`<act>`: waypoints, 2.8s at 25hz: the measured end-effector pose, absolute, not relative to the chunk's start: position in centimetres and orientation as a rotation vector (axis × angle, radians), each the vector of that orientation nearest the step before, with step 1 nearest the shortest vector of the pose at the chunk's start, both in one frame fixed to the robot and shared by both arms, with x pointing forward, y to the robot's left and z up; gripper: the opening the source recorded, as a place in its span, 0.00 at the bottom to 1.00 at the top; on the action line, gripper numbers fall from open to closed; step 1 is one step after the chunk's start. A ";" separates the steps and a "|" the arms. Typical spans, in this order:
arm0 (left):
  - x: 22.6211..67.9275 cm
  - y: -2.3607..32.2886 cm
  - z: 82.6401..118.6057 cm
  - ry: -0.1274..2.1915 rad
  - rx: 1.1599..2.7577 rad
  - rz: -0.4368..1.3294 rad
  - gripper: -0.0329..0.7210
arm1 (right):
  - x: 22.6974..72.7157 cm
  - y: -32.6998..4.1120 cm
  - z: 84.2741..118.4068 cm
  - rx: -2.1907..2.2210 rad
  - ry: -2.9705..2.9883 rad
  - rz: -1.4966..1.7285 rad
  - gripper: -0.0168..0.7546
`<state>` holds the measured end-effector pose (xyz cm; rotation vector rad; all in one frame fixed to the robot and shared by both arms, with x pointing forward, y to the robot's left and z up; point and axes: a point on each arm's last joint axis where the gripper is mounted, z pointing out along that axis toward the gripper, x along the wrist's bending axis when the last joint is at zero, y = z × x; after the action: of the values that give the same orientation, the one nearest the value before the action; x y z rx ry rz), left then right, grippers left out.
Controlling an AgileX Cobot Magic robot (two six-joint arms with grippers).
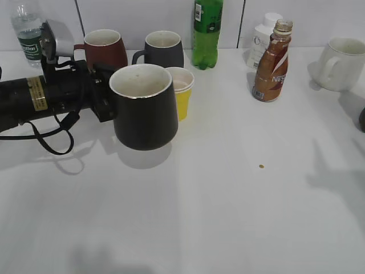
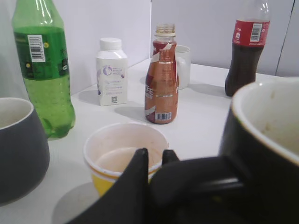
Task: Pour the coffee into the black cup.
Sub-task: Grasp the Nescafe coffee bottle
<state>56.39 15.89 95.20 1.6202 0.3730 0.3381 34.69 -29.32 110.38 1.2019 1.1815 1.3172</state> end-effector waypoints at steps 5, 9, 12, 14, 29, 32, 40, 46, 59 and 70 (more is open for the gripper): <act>56.4 15.9 95.2 0.371 1.622 0.337 0.12 | 38.6 -29.0 107.3 1.180 1.226 1.279 0.78; 56.4 15.9 95.2 0.371 1.622 0.337 0.12 | 41.5 -28.7 104.6 1.194 1.343 1.209 0.78; 56.4 15.9 95.2 0.371 1.623 0.337 0.12 | 42.9 -28.5 103.8 1.188 1.340 1.230 0.78; 56.4 15.9 95.2 0.371 1.623 0.337 0.12 | 43.9 -28.3 103.1 1.176 1.340 1.248 0.78; 56.4 15.9 95.2 0.373 1.622 0.338 0.12 | 48.2 -25.3 96.9 1.057 1.659 1.420 0.78; 56.4 15.9 95.2 0.373 1.622 0.338 0.12 | 49.7 -25.0 96.8 1.044 1.676 1.430 0.79; 56.4 15.9 95.2 0.373 1.622 0.338 0.12 | 53.8 -23.8 95.0 1.097 1.777 1.472 0.88; 56.4 15.9 95.2 0.374 1.621 0.338 0.12 | 55.9 -22.5 92.7 1.157 1.816 1.410 0.89; 56.4 15.9 95.2 0.374 1.620 0.338 0.12 | 60.8 -22.0 89.6 1.238 1.748 1.376 0.89; 56.4 15.9 95.2 0.374 1.620 0.338 0.12 | 64.9 -21.5 88.0 1.209 1.713 1.395 0.89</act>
<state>56.39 15.89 95.20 1.6196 0.3738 0.3385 64.94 -21.48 88.00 1.2094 1.7131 1.3948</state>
